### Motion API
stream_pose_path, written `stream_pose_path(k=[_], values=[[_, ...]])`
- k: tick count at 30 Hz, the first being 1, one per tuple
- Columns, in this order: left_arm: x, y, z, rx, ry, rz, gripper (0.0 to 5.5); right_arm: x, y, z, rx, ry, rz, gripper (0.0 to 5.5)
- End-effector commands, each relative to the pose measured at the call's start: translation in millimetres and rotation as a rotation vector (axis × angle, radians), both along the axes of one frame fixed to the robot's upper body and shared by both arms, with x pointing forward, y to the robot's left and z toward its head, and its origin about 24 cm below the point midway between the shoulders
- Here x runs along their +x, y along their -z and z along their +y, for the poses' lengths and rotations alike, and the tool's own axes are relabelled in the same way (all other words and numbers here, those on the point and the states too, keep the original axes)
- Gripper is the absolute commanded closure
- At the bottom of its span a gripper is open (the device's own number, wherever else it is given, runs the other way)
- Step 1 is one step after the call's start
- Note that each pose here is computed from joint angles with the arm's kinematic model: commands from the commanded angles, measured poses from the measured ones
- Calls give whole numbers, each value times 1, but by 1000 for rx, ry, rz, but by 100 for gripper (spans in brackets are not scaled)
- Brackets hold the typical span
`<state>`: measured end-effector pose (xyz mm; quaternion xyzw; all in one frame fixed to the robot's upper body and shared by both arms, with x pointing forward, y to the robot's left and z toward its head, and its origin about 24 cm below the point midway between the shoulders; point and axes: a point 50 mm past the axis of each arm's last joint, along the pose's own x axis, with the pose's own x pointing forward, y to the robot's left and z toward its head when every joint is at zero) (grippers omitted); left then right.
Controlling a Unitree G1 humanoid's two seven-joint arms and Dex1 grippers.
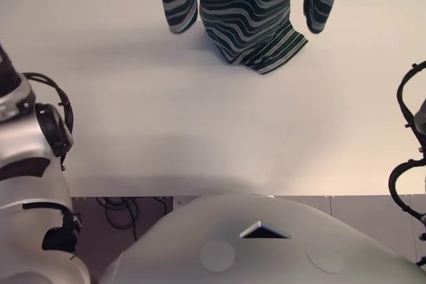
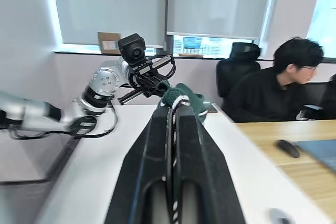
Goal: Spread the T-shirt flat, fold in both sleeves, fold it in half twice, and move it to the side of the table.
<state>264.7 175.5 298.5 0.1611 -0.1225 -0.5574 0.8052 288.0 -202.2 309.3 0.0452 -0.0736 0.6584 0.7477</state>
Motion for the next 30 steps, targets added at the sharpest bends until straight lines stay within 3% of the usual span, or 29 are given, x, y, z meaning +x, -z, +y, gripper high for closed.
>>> stream_pose_path(k=[1, 4, 7, 13, 18, 23, 30], values=[[-70, -21, -10, 13, 109, -2, 550, -51, -13, -16, 4, -128, 36, 549], [-85, -43, -15, -47, 180, -7, 550, -60, -28, -11, 51, -165, 8, 549], [-72, -43, -16, -90, 154, 54, 550, -43, -20, -5, 66, -94, 57, 549], [18, 42, 2, -99, -54, 406, 550, 31, 70, 1, -152, 184, 294, 549], [91, 150, 8, 2, -323, 631, 550, 78, 142, 21, -382, 381, 355, 549], [103, 231, -1, 212, -537, 709, 550, 100, 182, 60, -498, 513, 325, 549], [108, 255, -9, 272, -728, 668, 550, 112, 206, 73, -591, 777, 274, 549]])
